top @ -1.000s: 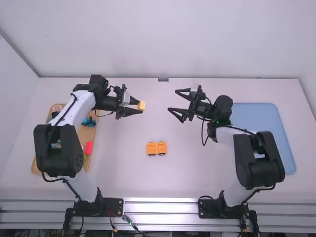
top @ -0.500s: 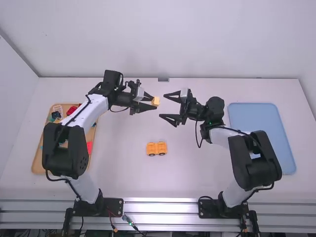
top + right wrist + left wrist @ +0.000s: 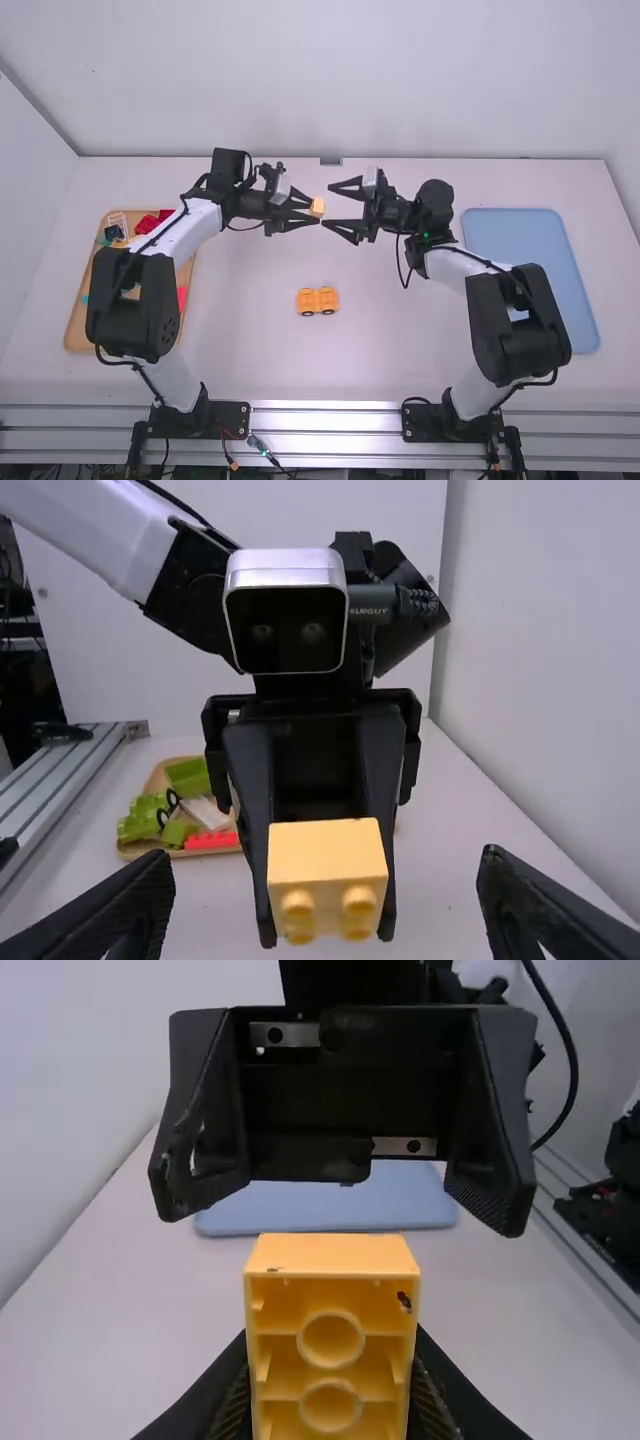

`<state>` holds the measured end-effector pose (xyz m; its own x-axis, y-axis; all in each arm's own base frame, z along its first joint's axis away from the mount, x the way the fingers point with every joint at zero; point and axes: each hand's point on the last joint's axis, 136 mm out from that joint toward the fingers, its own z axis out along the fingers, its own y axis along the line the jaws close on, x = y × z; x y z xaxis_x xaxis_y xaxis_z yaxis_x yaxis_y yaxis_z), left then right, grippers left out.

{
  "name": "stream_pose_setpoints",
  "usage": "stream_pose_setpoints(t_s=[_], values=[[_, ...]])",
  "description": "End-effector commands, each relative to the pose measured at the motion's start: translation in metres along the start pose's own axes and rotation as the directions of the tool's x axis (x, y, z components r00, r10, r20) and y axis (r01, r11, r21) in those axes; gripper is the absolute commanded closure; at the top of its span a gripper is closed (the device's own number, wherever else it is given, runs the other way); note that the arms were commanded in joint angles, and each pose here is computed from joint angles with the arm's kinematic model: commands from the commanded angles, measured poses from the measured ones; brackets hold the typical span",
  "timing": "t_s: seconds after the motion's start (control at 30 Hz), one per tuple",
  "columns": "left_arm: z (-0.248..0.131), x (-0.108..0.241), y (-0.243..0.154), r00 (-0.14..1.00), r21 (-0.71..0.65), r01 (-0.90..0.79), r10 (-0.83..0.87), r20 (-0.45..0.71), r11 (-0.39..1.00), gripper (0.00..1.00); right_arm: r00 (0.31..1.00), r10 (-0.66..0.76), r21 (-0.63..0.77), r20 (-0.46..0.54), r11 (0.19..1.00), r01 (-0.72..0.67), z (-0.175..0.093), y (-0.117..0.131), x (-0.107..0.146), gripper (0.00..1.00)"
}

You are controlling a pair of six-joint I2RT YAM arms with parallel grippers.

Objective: Assemble lego blocks to make yellow taxi

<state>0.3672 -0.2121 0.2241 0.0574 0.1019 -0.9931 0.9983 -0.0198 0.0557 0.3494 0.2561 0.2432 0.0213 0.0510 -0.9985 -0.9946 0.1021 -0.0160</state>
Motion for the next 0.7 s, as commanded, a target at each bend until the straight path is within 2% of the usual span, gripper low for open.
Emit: stream_pose_setpoints(t_s=[0.0, 0.23, 0.43, 0.67], values=[[0.005, -0.012, -0.013, 0.998, 0.064, 0.007, -0.010, 0.057, 0.998, 0.89, 1.000, -0.023, -0.016, 0.007, 1.000, 0.023, 0.003, -0.002, -0.008, 0.20], [0.016, -0.017, -0.017, 0.998, 0.095, -0.024, 0.017, 0.066, 0.995, 0.87, 0.999, -0.038, -0.044, 0.009, 0.998, 0.039, 0.013, 0.007, -0.007, 0.28], [0.016, -0.018, -0.015, 0.998, 0.091, -0.020, 0.014, 0.066, 0.996, 0.88, 0.999, -0.040, -0.039, 0.008, 0.998, 0.040, 0.010, 0.005, -0.007, 0.45], [0.017, -0.015, -0.013, 0.999, 0.078, -0.011, 0.007, 0.050, 0.997, 0.88, 0.999, -0.044, -0.038, 0.010, 0.998, 0.044, 0.010, 0.004, -0.008, 0.46]])
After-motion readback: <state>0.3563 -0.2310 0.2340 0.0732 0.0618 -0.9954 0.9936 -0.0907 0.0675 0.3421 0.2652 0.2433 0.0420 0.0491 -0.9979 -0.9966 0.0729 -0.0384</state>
